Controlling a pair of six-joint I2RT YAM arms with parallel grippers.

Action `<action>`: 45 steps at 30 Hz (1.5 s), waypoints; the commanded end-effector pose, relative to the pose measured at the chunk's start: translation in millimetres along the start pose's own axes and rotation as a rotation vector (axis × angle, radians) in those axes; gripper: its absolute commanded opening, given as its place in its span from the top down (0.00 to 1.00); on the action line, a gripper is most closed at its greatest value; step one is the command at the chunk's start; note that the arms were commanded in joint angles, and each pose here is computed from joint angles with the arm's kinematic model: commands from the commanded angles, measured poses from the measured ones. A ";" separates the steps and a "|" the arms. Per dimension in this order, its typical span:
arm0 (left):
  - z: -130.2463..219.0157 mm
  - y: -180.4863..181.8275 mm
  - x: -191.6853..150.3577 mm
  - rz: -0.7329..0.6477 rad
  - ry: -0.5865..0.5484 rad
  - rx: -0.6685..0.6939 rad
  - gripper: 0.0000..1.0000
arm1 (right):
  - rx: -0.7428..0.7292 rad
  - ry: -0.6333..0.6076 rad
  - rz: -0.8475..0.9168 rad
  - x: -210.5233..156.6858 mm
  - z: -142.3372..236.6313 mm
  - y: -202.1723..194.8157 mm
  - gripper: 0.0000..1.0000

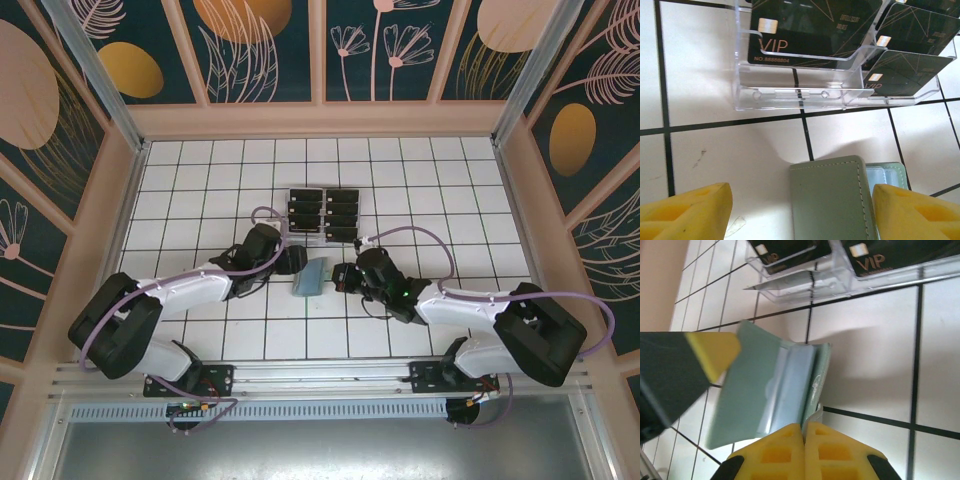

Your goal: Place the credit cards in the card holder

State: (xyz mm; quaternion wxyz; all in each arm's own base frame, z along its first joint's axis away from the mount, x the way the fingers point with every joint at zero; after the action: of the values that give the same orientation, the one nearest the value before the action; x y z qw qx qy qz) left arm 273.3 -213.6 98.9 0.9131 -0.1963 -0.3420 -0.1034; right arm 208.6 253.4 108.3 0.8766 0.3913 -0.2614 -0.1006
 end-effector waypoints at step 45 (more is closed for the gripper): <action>-3.6 50.1 -56.6 -0.044 0.109 0.239 0.26 | 0.008 0.085 0.029 2.4 -18.0 27.2 0.49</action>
State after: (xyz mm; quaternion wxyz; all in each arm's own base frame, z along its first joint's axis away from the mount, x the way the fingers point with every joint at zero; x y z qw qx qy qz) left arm 251.3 -166.4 50.2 0.9447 -0.0759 -0.3086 -0.0817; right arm 216.6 265.6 113.5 0.8909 0.3789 -0.2312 -0.0964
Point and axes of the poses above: each hand's point on the last joint's axis, 136 mm out from that joint toward the fingers, its own z axis back along the fingers, its own y axis along the line the jaws close on, x = y × z, the point moved 4 cm from there along z, back along the fingers, and after that the axes turned 11 degrees about -z, right-handed, at the moved point
